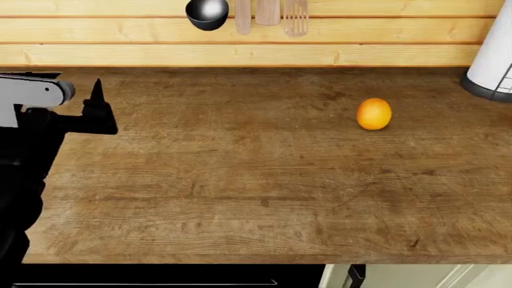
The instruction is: Pick the cans from the counter and place them in their designated side in the cabinet.
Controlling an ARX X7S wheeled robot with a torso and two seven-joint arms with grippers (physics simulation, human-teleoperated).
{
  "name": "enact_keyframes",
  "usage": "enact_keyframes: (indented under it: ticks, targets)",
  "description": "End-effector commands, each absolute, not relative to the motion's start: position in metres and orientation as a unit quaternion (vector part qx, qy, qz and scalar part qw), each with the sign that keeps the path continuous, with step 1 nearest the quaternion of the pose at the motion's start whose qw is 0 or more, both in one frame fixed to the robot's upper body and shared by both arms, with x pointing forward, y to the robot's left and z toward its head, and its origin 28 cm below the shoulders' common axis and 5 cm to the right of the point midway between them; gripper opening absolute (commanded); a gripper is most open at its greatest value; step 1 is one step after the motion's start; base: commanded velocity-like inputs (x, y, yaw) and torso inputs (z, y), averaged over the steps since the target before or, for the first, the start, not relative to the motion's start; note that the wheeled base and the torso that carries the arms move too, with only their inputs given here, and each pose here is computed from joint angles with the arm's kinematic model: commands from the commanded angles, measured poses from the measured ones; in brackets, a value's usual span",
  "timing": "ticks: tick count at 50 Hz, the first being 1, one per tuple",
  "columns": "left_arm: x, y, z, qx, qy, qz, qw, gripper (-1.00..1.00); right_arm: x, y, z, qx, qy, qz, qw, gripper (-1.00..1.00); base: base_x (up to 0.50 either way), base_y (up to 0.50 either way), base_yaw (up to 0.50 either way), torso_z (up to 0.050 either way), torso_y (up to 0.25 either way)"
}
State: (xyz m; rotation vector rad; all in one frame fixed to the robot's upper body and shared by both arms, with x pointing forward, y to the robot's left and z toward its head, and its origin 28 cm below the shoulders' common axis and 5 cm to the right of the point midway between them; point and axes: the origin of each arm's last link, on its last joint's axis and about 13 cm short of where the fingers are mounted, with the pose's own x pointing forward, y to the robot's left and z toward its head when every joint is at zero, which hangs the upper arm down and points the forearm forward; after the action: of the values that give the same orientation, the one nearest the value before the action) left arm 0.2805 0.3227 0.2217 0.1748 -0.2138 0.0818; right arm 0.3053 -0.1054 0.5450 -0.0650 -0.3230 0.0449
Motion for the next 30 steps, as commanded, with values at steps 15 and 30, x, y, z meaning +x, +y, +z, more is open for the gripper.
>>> enact_keyframes:
  ticks: [15, 30]
  targets:
    - [0.282, 0.334, 0.268, 0.131, -0.042, -0.045, 0.989, 1.00, 0.278, -0.094, 0.581, -0.074, -0.159, 0.005, 0.985, -1.00, 0.00, 0.00, 0.00, 0.000, 0.001]
    - [0.281, 0.336, 0.270, 0.146, -0.038, -0.060, 0.987, 1.00, 0.267, -0.098, 0.581, -0.081, -0.140, -0.040, 0.986, -1.00, 0.00, 0.00, 0.00, 0.000, 0.001]
